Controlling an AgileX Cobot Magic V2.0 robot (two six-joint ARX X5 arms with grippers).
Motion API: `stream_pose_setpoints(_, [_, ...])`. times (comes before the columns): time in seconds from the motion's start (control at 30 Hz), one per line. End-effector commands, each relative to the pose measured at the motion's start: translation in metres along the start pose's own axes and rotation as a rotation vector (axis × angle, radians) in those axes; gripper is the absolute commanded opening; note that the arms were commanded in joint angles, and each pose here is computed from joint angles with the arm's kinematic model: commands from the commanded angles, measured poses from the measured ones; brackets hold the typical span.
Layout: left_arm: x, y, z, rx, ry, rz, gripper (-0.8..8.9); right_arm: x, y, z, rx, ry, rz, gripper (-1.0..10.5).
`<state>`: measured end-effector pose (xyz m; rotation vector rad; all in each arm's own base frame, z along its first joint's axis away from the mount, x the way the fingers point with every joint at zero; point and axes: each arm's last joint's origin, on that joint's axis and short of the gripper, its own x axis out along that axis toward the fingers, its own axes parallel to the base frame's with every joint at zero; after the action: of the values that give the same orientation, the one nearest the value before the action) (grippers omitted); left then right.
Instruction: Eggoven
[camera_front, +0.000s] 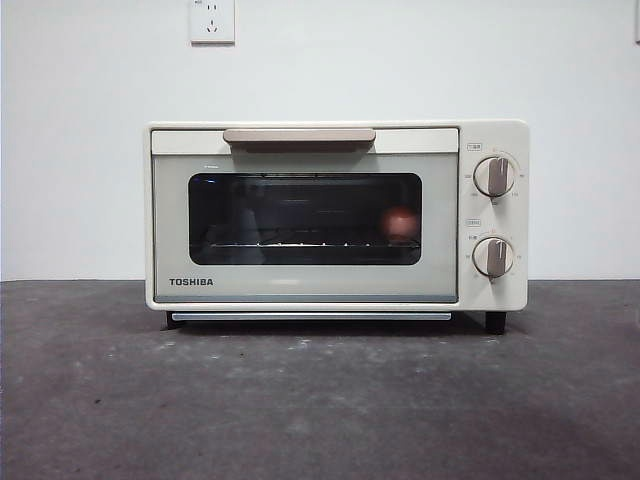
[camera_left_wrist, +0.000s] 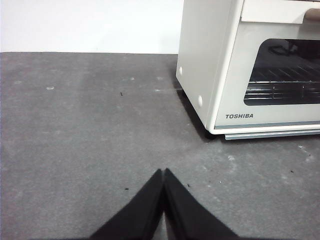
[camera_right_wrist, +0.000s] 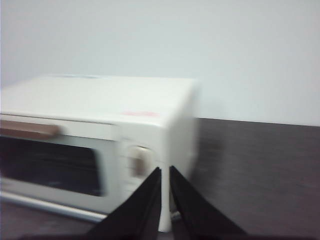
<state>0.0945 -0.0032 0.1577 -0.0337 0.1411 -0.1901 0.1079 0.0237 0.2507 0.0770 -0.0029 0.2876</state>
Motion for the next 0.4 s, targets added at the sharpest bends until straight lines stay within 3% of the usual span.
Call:
stream_pose_setpoints(0.03, [0.003,0.001,-0.009,-0.009,0.02,0.002,0.08,-0.007,-0.008,-0.013,-0.039,-0.025,-0.066,0.0])
stream_pose_setpoints(0.2, [0.003,0.001,-0.009,-0.009,0.02,0.002,0.08,-0.015,-0.017,-0.049,-0.038,-0.03,-0.151,0.0])
stream_pose_setpoints(0.4, [0.003,0.001,-0.009,-0.009,0.02,0.002,0.08,-0.017,-0.021,-0.085,0.005,0.026,-0.172,0.0])
